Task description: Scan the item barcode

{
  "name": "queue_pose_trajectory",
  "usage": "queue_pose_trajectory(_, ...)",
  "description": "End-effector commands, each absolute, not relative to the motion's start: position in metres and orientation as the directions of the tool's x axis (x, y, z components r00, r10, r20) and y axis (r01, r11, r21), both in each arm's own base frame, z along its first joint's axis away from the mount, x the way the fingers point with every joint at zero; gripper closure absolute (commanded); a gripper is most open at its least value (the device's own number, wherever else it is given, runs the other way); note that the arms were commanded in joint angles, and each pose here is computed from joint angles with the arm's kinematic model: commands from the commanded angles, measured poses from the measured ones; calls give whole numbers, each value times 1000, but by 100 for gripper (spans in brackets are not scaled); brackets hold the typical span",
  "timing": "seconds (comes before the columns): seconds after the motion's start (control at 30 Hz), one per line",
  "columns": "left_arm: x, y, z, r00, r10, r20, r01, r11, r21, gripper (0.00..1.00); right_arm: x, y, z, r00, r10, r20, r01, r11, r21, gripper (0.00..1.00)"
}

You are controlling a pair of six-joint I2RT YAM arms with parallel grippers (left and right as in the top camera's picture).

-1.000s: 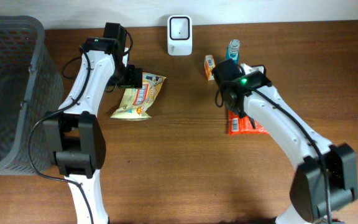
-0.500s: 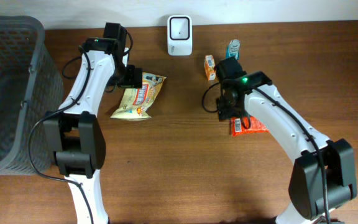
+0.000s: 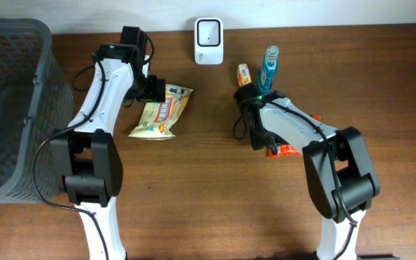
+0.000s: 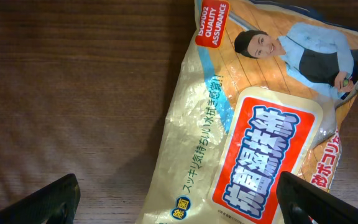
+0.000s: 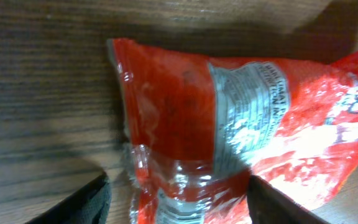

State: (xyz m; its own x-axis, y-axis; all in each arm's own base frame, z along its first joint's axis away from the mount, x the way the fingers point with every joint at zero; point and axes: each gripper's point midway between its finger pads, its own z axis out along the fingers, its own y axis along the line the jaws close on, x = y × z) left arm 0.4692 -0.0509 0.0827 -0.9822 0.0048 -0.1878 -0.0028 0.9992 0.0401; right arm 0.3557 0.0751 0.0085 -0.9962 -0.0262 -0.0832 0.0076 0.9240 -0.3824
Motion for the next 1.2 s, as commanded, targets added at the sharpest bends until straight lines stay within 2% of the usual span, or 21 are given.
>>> queue_pose_trajectory(0.0,473,-48,85,-980,7,-199,-3,999,48,1,347,62,-15,-999,15,-51,36,890,-455,66)
queue_pose_trajectory(0.03,473,-48,85,-980,7,-199,-3,999,48,1,349,62,-13,-998,14,-59,39,888,-458,78)
queue_pose_trajectory(0.1,473,-48,85,-980,7,-199,-3,999,48,1,351,63,-12,-998,14,-66,42,889,-455,92)
queue_pose_trajectory(0.13,473,-48,85,-980,7,-199,-3,999,48,1,352,63,-11,-998,14,-69,44,890,-453,96)
queue_pose_trajectory(0.33,473,-48,85,-980,7,-199,-3,999,48,1,368,71,20,-997,16,-78,49,896,-442,96)
queue_pose_trajectory(0.43,473,-48,85,-980,7,-199,-3,999,48,1,377,89,50,-998,26,-65,48,930,-364,96)
queue_pose_trajectory(0.53,473,-48,85,-980,7,-199,-3,999,48,1,381,134,81,-998,-65,-10,-63,990,-127,96)
queue_pose_trajectory(0.63,473,-48,85,-980,7,-199,-3,999,48,1,382,176,103,-988,-155,-10,-155,982,103,96)
queue_pose_trajectory(0.73,473,-48,85,-980,7,-199,-3,999,48,1,374,225,123,-965,-258,-35,-251,888,385,96)
queue_pose_trajectory(0.8,473,-48,85,-980,7,-199,-3,999,48,1,365,256,138,-946,-317,-60,-293,767,571,96)
queue_pose_trajectory(0.9,473,-48,85,-980,7,-199,-3,999,48,1,359,284,157,-941,-328,-88,-284,619,732,96)
queue_pose_trajectory(1.03,473,-48,85,-980,7,-199,-3,999,48,1,354,306,178,-936,-335,-109,-259,444,858,96)
queue_pose_trajectory(1.17,473,-48,85,-980,7,-199,-3,999,48,1,358,307,163,-963,-270,-19,-150,475,867,96)
